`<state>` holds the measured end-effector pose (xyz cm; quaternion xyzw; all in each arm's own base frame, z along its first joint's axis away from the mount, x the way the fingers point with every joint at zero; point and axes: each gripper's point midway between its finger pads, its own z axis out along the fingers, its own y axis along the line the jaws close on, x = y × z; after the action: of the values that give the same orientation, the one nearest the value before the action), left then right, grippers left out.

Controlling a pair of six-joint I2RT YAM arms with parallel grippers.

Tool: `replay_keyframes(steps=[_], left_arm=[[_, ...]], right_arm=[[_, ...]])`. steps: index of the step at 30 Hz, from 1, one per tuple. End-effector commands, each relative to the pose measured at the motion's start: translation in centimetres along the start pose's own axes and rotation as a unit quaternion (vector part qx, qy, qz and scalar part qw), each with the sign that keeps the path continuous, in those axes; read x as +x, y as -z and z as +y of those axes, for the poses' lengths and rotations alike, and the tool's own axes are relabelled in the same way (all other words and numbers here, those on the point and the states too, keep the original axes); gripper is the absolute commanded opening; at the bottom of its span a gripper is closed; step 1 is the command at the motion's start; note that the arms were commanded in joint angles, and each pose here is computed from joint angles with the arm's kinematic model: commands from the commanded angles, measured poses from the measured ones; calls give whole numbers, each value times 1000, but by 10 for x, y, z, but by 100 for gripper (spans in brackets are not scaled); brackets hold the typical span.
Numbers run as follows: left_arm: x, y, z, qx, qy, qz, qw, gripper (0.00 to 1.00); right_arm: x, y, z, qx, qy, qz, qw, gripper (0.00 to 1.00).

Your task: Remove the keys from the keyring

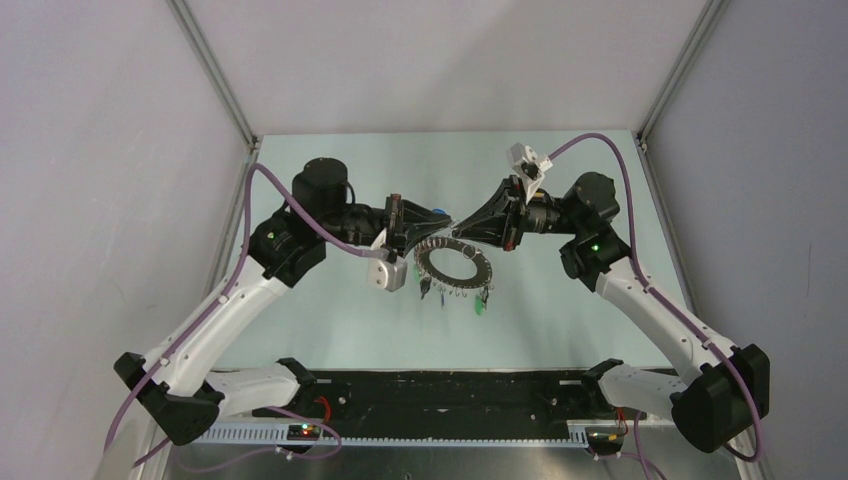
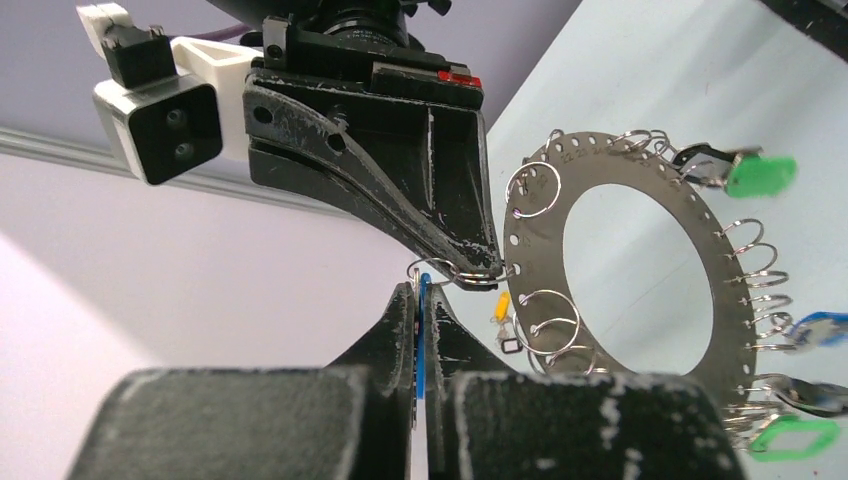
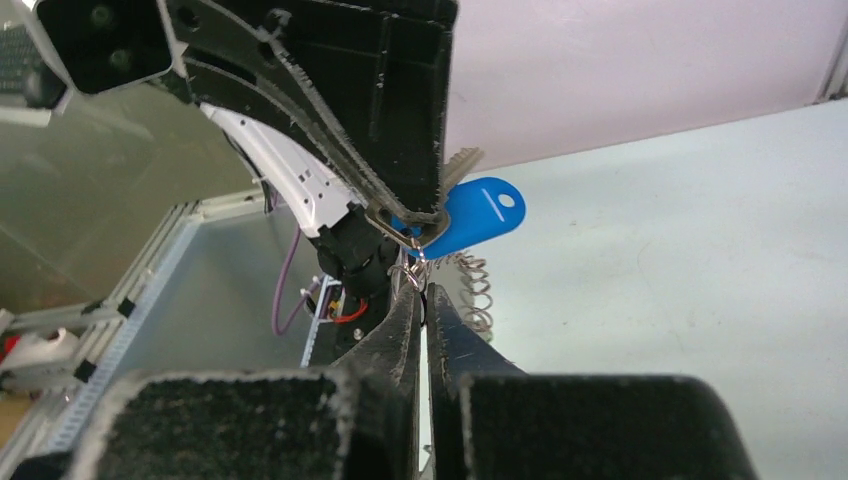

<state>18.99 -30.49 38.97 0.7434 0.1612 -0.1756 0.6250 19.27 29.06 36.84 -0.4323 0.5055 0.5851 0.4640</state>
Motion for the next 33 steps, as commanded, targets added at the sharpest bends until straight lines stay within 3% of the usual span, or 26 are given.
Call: replay_keyframes(steps=[1,11,16,29,33], left_arm=[[-16,9,23,-37,-69,-4,997,0],[-1,13,7,-36,-66,30,997,0],[16,13,-7,-29,-60,60,996,0],[29,-11,-34,10,-29,38,999,0],[42,-20,-49,25,-31,70,997,0]], right_arm=[[-6,0,-10,50,-61,-24,997,0],[-18,6,-30,92,-171,-78,978,0],[-33,11,-31,102,-173,-120,972,0],[-35,1,-29,91,-186,-135,969,0],[-34,-1,-37,95,-198,-143,965,0]])
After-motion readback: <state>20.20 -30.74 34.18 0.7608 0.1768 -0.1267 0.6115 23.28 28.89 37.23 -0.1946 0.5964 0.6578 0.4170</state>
